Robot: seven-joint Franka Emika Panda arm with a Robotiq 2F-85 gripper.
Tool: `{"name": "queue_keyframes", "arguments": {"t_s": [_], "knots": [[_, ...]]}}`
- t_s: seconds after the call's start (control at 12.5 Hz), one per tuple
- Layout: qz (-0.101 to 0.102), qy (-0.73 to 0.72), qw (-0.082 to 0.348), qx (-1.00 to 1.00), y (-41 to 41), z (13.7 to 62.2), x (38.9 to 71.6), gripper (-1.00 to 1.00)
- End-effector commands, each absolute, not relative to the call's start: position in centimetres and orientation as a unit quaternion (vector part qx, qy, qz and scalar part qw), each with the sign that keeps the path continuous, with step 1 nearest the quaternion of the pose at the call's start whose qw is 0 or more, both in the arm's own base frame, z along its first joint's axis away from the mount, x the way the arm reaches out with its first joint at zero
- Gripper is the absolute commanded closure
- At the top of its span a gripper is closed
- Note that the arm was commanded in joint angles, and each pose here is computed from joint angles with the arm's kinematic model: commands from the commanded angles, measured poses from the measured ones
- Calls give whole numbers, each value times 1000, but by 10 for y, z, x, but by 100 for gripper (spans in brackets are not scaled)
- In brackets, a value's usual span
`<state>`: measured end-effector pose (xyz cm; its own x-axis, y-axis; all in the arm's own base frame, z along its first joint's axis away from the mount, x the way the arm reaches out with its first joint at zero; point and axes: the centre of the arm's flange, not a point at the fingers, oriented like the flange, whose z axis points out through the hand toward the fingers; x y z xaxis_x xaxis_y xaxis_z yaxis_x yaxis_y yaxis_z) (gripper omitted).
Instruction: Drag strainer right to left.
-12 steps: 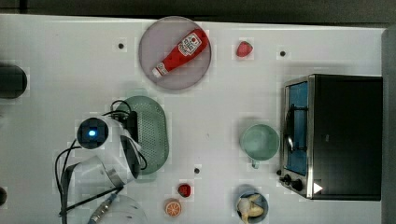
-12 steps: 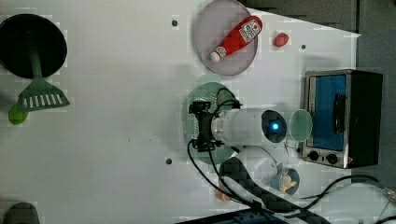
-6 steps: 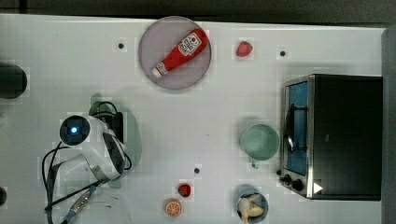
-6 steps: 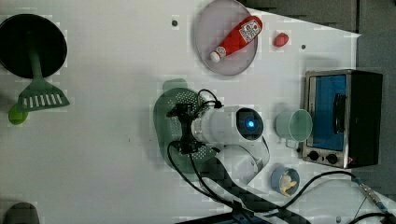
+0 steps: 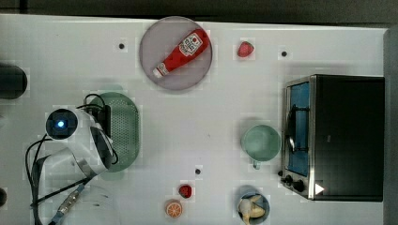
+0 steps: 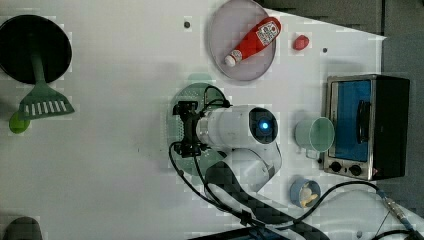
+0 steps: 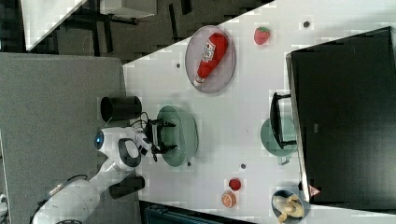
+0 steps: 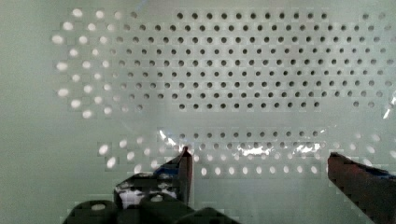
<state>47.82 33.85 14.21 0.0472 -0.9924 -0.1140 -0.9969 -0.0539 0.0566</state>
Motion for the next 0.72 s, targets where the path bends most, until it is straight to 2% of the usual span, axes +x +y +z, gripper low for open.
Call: {"name": "queue_keyframes", "arguments": {"t_s": [0.08, 0.72], "knots": [[73, 699, 31, -710, 383, 145, 467, -100], [86, 721, 49, -686, 429, 145, 465, -100]]}}
